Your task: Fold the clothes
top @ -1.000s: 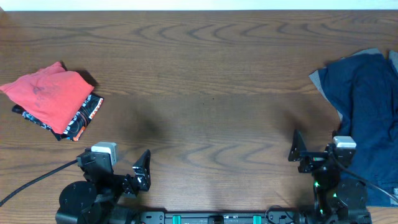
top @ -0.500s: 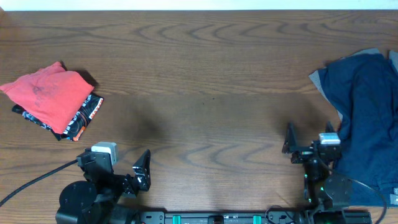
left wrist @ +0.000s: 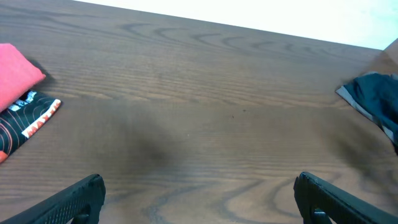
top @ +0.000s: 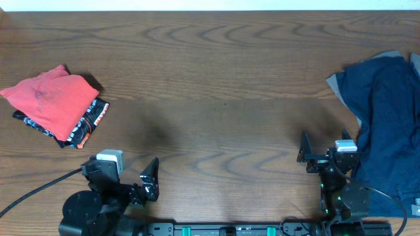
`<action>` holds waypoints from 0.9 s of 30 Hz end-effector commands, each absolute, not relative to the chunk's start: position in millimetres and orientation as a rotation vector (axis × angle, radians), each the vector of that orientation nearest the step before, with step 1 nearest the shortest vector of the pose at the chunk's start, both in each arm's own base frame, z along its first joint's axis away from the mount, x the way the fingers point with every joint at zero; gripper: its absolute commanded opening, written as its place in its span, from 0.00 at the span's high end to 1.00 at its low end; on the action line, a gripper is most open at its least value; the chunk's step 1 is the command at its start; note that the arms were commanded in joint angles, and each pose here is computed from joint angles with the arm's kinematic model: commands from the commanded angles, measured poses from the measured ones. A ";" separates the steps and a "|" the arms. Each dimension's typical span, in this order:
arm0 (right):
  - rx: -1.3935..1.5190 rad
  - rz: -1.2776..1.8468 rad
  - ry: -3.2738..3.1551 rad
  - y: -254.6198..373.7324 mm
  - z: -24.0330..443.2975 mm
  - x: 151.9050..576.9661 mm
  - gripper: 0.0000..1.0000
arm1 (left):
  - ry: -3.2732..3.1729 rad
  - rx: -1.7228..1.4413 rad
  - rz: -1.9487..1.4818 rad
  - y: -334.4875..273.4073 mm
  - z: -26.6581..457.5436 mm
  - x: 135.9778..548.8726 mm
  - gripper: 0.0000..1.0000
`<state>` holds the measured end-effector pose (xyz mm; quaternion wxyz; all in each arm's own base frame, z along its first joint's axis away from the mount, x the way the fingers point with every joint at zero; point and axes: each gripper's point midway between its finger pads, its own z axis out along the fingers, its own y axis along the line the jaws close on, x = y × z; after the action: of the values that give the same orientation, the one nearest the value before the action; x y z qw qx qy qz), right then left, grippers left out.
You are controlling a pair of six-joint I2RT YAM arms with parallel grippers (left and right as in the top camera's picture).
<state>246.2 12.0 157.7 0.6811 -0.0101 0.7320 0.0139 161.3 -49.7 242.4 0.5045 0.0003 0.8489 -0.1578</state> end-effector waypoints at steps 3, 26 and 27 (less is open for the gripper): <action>-0.029 0.014 1.642 9.8 157.4 246.1 0.01 | 2.049 -0.010 -0.381 -49.2 241.0 161.8 0.02; -0.029 0.014 1.642 9.8 157.3 246.1 0.01 | 2.130 -0.149 -0.253 -22.6 212.5 156.0 0.02; -0.029 0.014 1.642 9.8 157.3 246.1 0.01 | 2.132 -0.176 -0.228 -17.5 207.2 156.4 0.02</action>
<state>246.2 12.1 157.9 0.6813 -0.0103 0.7318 0.0139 156.0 -31.4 219.4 0.4754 -0.0429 0.8703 -0.1218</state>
